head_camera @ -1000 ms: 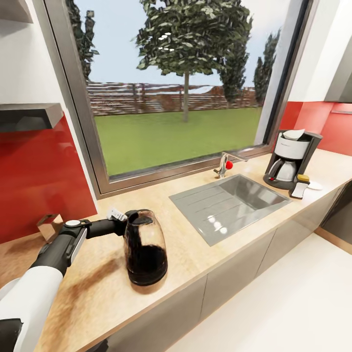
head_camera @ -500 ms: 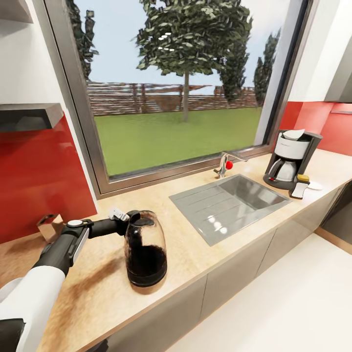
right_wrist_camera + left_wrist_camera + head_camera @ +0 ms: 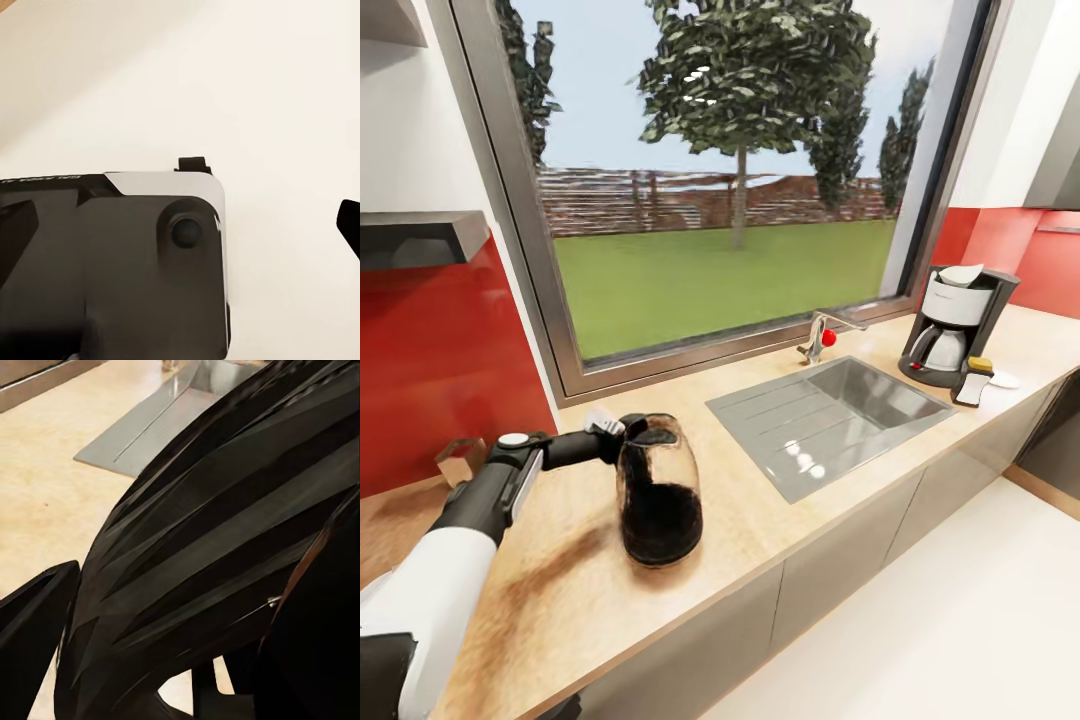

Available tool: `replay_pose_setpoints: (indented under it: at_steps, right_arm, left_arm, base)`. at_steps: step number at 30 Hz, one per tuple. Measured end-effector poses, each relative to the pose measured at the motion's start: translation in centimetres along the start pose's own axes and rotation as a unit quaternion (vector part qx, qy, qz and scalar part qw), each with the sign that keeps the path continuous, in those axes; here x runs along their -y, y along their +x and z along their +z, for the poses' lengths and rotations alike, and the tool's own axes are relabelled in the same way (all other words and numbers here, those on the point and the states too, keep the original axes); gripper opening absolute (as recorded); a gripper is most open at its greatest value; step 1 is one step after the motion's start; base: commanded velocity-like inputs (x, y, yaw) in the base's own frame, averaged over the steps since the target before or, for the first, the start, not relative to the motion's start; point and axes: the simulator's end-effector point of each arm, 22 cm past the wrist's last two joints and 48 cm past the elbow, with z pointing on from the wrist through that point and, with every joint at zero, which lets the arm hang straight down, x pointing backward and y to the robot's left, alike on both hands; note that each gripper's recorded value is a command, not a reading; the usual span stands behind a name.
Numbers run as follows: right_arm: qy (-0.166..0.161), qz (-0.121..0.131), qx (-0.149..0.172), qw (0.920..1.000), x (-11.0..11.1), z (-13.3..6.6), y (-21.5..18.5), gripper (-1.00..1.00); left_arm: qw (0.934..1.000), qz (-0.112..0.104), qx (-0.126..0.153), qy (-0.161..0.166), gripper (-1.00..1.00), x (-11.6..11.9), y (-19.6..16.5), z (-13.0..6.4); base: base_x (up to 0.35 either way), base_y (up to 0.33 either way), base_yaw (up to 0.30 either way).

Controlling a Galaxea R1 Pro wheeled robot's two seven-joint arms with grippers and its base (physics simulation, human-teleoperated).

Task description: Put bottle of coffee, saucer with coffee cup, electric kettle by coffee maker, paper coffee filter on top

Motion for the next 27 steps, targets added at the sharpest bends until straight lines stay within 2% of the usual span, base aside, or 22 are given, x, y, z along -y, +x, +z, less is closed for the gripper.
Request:
replay_pose_setpoints:
  at_steps: [4, 8, 9, 12, 17, 21, 24, 27]
  right_arm:
    - [0.0, 0.0, 0.0, 1.0, 0.0, 0.0, 0.0, 1.0]
    - [0.001, 0.0, 0.0, 1.0, 0.0, 0.0, 0.0, 1.0]
    - [0.001, 0.001, 0.0, 1.0, 0.1, 0.0, 0.0, 1.0]
    - [0.001, 0.004, 0.0, 1.0, -0.1, 0.0, 0.0, 1.0]
    - [0.002, 0.009, 0.0, 1.0, -0.1, 0.0, 0.0, 1.0]
    - [0.005, 0.038, 0.001, 0.9993, 0.2, 0.0, 0.0, 1.0]
    - [0.006, 0.047, 0.001, 0.9989, 0.2, 0.0, -0.1, 1.0]
    - [0.006, 0.049, 0.001, 0.9988, 0.2, 0.0, 0.0, 1.0]
  left_arm:
    - [0.9998, 0.003, 0.012, -0.014, -1.0, -0.8, -3.1, 0.2]
    - [0.9966, 0.004, 0.033, -0.076, -1.0, -2.5, -6.5, 0.3]
    - [0.9943, 0.006, 0.044, -0.097, -1.0, -3.0, -7.6, 0.3]
    - [0.9799, 0.013, 0.084, -0.18, -1.0, -3.7, -11.5, 0.4]
    - [0.9767, 0.009, 0.081, -0.198, -1.0, -3.6, -12.5, 0.5]
    - [0.9756, 0.002, 0.076, -0.206, -1.0, -3.4, -13.5, -0.3]
    - [0.9731, 0.012, 0.089, -0.212, -1.0, -3.1, -14.9, -1.4]
    - [0.9686, 0.029, 0.116, -0.218, -1.0, -2.6, -17.5, -2.9]
  base:
    - [0.0, 0.0, 0.0]
    - [0.0, 0.0, 0.0]
    - [0.0, 0.0, 0.0]
    - [0.0, 0.0, 0.0]
    - [0.0, 0.0, 0.0]
    - [0.0, 0.0, 0.0]
    - [0.0, 0.0, 0.0]
    - [0.0, 0.0, 0.0]
